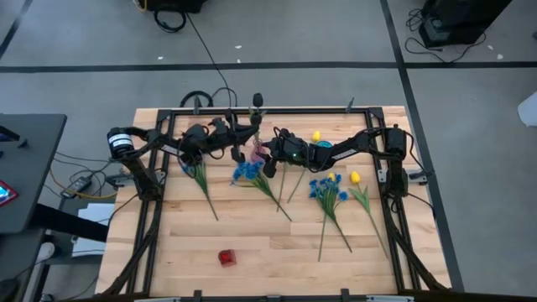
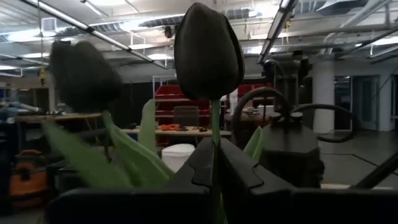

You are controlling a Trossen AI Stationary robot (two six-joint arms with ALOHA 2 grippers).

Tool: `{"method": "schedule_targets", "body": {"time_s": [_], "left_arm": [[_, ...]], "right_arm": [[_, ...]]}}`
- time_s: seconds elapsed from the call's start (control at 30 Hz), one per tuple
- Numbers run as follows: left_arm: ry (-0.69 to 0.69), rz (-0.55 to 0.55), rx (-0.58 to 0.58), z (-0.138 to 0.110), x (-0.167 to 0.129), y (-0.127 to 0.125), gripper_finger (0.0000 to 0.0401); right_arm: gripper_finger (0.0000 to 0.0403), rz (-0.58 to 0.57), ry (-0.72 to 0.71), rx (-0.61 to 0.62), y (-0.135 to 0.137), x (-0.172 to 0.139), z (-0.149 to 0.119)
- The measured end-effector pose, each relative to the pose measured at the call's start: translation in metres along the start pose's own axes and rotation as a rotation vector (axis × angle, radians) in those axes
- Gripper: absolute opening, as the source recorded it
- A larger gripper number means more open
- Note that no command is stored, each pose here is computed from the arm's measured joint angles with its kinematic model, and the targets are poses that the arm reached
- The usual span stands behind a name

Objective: Sort flowers into vase by color
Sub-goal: Put the black tulip into the purple vase

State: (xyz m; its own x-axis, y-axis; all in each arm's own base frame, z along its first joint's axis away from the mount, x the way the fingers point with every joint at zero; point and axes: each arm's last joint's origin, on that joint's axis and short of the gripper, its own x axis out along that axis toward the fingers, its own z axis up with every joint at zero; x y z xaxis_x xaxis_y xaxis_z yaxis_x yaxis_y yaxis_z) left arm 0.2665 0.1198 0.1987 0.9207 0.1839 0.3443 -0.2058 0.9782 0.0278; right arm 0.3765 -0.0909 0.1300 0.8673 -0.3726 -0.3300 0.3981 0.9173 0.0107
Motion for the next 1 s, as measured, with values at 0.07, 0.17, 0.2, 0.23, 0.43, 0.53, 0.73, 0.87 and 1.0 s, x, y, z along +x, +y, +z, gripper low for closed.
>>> {"method": "schedule_targets", "body": {"time_s": [0.07,0.17,0.2,0.23,0.43,0.53,0.73,0.87,1.0], "left_arm": [[0.025,0.013,-0.006,-0.0025,-0.0001,0.0005,0.0018],[0.081,0.028,-0.019,-0.0084,-0.0006,0.001,0.0018],[0.09,0.029,-0.021,-0.0094,-0.0007,0.0011,0.0018],[0.094,0.03,-0.023,-0.0098,-0.0007,0.0011,0.0018],[0.097,0.031,-0.024,-0.01,-0.0008,0.0011,0.0018],[0.081,0.027,-0.02,-0.0089,-0.0011,0.0009,0.0018],[0.053,0.022,-0.01,-0.0064,-0.001,0.0007,0.0018],[0.028,0.021,-0.005,-0.004,-0.0009,0.0006,0.0018],[0.007,0.028,0.012,-0.0019,-0.0009,0.0007,0.0018]], "right_arm": [[0.019,0.001,0.0,0.0,0.0,0.0,0.0],[0.019,0.003,0.0,0.0,0.0001,0.0,-0.0001],[0.019,0.003,0.0,0.0,0.0001,0.0,-0.0001],[0.019,0.004,0.0,0.0,0.0001,0.0,-0.0002],[0.019,0.005,0.0,0.0,0.0001,0.0001,-0.0003],[0.019,0.006,0.001,0.0,0.0002,0.0001,-0.0004],[0.019,0.008,0.001,0.0,0.0002,0.0001,-0.0005],[0.019,0.009,0.001,0.0,0.0002,0.0001,-0.0005],[0.019,0.009,0.002,0.006,0.0002,0.0001,-0.0006]]}}
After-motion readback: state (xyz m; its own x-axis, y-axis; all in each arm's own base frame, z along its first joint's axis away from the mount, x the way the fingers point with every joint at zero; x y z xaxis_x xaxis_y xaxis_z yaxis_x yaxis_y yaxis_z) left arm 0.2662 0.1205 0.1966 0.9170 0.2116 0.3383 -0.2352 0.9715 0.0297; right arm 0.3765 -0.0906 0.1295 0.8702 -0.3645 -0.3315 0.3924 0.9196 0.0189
